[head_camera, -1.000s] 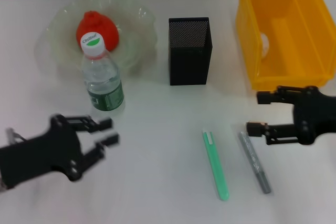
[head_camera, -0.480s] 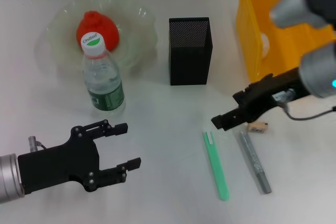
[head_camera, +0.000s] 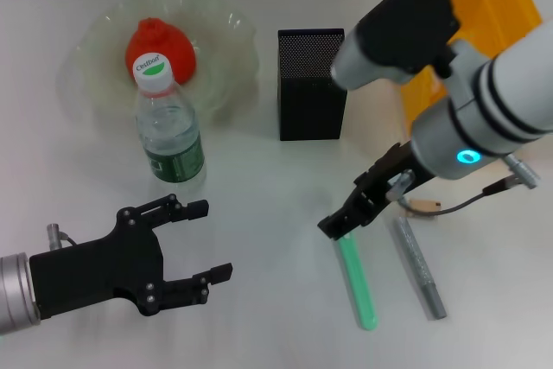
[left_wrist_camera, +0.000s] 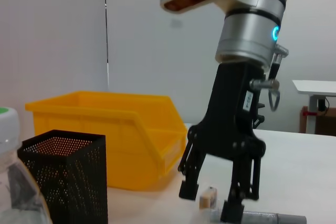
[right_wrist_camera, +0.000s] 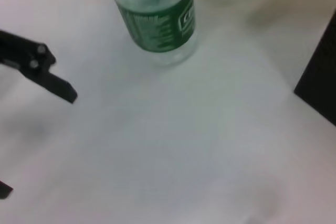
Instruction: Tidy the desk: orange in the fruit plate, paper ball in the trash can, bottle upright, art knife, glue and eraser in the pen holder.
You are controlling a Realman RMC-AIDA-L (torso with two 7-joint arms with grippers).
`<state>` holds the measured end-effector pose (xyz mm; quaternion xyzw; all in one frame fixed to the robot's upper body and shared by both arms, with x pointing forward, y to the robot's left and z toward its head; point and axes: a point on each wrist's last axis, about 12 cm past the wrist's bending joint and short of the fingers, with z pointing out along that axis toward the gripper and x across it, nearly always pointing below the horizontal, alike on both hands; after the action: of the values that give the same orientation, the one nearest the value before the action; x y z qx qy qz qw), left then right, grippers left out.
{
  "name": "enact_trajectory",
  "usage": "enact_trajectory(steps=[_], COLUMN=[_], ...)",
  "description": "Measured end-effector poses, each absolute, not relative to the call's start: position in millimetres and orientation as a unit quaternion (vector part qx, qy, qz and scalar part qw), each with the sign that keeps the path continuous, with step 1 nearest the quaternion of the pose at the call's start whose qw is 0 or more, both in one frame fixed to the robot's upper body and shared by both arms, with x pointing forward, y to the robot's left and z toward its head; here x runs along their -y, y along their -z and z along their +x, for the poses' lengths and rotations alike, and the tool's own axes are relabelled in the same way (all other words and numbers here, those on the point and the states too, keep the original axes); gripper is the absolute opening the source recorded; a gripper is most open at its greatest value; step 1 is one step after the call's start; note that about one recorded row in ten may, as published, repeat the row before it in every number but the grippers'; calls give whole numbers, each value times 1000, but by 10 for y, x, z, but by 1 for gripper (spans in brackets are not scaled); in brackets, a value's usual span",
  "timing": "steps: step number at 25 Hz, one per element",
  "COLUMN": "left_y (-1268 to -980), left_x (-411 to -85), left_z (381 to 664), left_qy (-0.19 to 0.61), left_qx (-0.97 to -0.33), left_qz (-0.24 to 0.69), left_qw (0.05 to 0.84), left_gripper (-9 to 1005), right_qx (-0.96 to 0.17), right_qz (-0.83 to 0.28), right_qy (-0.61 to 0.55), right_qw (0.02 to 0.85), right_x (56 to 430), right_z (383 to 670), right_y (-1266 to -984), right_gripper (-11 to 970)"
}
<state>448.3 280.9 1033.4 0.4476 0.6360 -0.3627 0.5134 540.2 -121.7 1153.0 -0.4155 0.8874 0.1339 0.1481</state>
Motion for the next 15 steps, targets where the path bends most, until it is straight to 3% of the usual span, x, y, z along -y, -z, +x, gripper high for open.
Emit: enact_trajectory(steps=[15], left_y=[-10335], left_x=[-2818], left_z=[4490], left_qy=[360], left_qx=[-637], left_qz=[448], left_qw=[514], left_gripper=[813], right_qx=[-890], right_qz=[-431], right_qy=[-87], right_qw=[120], right_x=[1015], right_z=[5467], right_y=[-11362], right_gripper=[842])
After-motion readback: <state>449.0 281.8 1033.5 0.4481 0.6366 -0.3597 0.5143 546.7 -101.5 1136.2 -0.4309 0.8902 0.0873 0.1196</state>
